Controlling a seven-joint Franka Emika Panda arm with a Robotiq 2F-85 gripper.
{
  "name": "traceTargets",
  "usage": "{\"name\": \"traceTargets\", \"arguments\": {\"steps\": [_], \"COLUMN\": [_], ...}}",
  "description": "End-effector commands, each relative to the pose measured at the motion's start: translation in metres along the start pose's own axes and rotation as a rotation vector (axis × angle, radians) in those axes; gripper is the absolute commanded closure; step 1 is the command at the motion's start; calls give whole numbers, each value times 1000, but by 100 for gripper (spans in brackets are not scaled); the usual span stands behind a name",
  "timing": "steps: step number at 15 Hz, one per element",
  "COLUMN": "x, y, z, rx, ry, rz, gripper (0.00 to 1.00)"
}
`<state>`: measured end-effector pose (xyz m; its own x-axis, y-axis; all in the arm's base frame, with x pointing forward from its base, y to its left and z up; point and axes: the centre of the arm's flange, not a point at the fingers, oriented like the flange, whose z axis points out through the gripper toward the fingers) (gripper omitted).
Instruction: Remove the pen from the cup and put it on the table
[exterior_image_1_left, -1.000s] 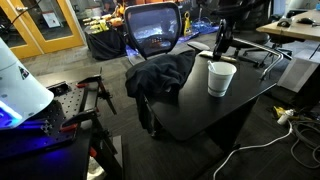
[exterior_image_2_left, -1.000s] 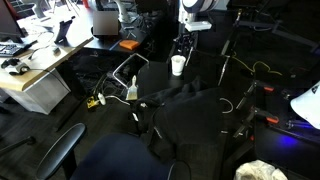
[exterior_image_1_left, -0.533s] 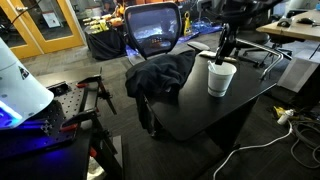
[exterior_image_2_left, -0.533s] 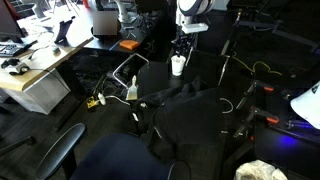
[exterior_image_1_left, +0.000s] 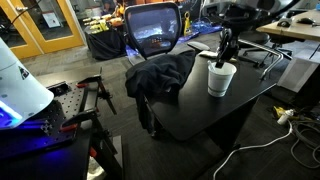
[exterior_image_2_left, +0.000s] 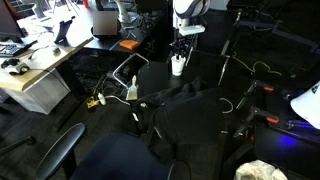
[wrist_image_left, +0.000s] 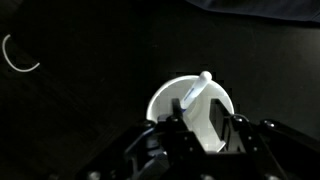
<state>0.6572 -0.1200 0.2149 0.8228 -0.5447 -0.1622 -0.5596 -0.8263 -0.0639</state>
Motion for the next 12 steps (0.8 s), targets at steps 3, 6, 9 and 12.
{"name": "traceTargets", "arguments": {"steps": [3, 6, 9, 12], "x": [18, 22, 25, 29], "y": [-4, -3, -3, -5], "z": [8, 16, 23, 29], "rx": [-11, -15, -19, -21], "ry": [-57, -79, -101, -116], "rz": [25, 25, 21, 13], "gripper": [62, 63, 63, 63]}}
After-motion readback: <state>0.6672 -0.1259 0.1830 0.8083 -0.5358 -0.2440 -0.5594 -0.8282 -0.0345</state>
